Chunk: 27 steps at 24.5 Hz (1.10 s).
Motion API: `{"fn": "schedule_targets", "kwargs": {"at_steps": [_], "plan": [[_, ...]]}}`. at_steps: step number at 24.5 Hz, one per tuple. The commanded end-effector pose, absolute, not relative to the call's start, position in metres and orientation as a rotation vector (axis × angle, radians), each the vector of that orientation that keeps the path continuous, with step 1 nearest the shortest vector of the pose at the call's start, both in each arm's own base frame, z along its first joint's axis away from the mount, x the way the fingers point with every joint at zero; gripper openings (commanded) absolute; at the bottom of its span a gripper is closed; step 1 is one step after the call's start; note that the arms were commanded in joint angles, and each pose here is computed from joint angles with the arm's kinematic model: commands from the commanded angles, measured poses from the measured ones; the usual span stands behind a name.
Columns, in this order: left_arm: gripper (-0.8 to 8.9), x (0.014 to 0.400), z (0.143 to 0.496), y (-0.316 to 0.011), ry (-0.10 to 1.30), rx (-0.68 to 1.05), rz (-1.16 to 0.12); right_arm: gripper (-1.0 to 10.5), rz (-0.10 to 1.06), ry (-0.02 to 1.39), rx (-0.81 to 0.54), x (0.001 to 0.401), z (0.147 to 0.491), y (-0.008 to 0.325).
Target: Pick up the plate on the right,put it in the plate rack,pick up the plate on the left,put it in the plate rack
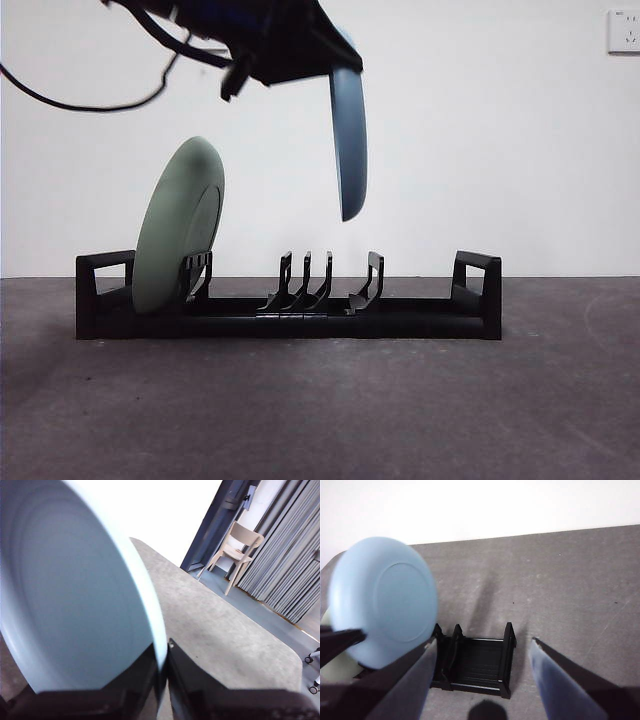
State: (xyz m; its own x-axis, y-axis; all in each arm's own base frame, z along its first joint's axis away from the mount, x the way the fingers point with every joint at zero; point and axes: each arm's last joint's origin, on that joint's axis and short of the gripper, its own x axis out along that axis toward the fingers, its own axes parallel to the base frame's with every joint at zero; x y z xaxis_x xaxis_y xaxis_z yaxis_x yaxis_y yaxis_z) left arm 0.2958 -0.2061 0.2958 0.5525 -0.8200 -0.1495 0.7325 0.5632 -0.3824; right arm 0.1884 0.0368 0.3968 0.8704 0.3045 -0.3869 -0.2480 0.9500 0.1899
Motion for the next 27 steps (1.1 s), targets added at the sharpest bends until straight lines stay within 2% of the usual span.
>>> {"fn": "schedule_targets", "kwargs": {"at_steps": [1, 27], "plan": [[-0.12, 0.306, 0.295, -0.212, 0.328, -0.276, -0.932, 3.1, 0.284, 0.428, 0.142, 0.190, 0.396, 0.037], [-0.06, 0.324, 0.235, -0.228, 0.583, -0.169, -0.820, 3.1, 0.283, 0.444, 0.142, 0.195, 0.393, 0.038]]}}
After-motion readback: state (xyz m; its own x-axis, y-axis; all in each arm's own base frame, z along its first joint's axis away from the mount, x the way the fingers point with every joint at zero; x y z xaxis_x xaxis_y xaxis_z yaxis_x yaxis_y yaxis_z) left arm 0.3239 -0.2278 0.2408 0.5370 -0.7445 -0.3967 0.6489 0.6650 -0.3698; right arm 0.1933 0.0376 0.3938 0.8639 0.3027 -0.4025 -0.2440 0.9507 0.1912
